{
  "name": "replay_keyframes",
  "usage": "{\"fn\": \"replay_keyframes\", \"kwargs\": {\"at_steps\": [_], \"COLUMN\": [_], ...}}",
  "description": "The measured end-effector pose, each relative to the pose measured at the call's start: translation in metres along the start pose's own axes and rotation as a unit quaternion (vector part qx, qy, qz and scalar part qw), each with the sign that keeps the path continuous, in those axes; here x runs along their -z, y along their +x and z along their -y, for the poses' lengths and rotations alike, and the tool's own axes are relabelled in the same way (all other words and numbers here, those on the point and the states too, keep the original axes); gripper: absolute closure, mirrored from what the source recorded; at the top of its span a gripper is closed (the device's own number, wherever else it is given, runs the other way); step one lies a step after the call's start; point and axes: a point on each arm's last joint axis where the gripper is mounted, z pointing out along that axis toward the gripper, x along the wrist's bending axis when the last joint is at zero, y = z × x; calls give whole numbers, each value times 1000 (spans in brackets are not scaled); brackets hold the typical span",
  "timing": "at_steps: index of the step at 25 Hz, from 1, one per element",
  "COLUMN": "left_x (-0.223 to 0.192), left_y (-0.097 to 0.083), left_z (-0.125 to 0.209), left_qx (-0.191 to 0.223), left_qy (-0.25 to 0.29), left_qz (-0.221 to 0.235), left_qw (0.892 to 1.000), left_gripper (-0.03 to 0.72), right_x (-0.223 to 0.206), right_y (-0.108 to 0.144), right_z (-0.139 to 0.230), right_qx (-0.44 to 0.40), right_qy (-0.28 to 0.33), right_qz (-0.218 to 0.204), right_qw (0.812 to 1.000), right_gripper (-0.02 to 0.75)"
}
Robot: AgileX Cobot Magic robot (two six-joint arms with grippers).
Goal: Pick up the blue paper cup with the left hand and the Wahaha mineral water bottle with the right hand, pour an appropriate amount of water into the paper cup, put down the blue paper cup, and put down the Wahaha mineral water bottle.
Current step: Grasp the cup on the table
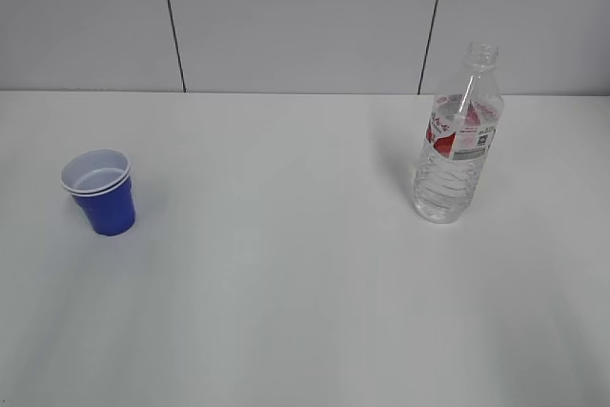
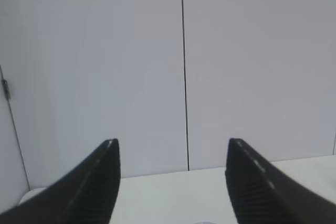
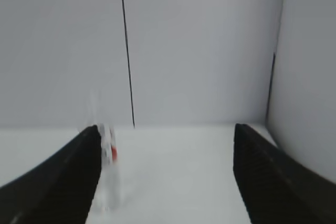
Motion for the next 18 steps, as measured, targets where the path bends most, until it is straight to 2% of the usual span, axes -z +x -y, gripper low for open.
{"fn": "replay_keyframes", "kwargs": {"at_steps": [3,6,9,14,18], "left_x": [-6,-12,-18,-29,-43], "left_y": [0,-1,-1,-2,-3], "left_z": [5,11,18,20,25], "left_qx": [1,1,2,3,4], "left_qy": [-5,-5,0,-20,-25], "left_qz": [2,4,6,11,14], "left_qw": [1000,1000,1000,1000,1000], "left_gripper": [209,209,209,209,209], "right_x": [-3,-18,-41,-87,-124], "right_y": [1,2,4,8,18], "right_z": [-17,-27,-35,-46,-41], "right_qx": [-8,-8,-6,15,36], "right_qy": [-111,-157,-164,-186,-171], "right_qz": [-3,-6,-10,-19,-56], "right_qw": [994,988,986,982,983], "right_gripper": [150,150,150,150,150]}}
